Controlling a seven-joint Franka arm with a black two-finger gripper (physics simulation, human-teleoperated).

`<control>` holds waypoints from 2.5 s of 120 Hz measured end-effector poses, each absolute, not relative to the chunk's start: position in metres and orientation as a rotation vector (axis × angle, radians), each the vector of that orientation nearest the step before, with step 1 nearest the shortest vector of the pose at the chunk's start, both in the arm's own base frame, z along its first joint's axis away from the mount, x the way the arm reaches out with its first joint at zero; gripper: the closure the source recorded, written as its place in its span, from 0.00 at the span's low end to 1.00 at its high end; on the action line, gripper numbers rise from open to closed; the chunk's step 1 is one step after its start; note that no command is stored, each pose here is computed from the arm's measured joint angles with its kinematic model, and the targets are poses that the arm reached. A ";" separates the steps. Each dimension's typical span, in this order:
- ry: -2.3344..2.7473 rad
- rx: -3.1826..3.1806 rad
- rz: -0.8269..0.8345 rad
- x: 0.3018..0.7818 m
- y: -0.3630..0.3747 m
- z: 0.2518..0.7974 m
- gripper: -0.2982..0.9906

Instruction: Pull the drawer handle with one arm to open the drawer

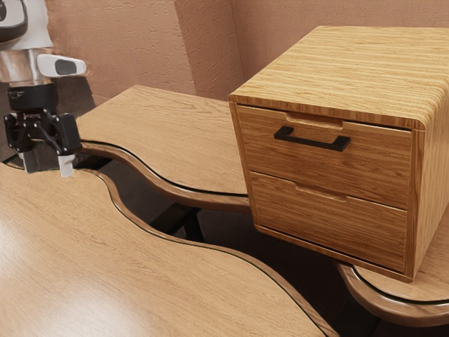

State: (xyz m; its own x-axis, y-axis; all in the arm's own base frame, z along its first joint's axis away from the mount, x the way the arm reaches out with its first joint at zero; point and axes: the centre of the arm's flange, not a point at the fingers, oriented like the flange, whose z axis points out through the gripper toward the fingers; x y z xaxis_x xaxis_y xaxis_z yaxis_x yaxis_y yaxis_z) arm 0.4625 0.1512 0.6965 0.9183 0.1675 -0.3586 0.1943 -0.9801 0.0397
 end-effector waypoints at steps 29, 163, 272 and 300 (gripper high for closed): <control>0.629 3.237 0.112 0.364 0.290 0.813 0.25; -2.354 2.629 0.216 0.565 -0.165 0.698 0.25; -2.692 2.495 0.203 0.580 -0.205 0.640 0.27; -2.650 2.540 0.090 0.566 -0.190 0.642 0.27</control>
State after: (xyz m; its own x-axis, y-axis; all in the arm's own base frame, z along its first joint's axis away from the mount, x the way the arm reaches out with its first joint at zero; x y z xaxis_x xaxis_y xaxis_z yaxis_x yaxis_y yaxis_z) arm 0.5661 -0.1904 0.6421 0.0285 -0.9424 -0.3333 -0.9175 0.1077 -0.3828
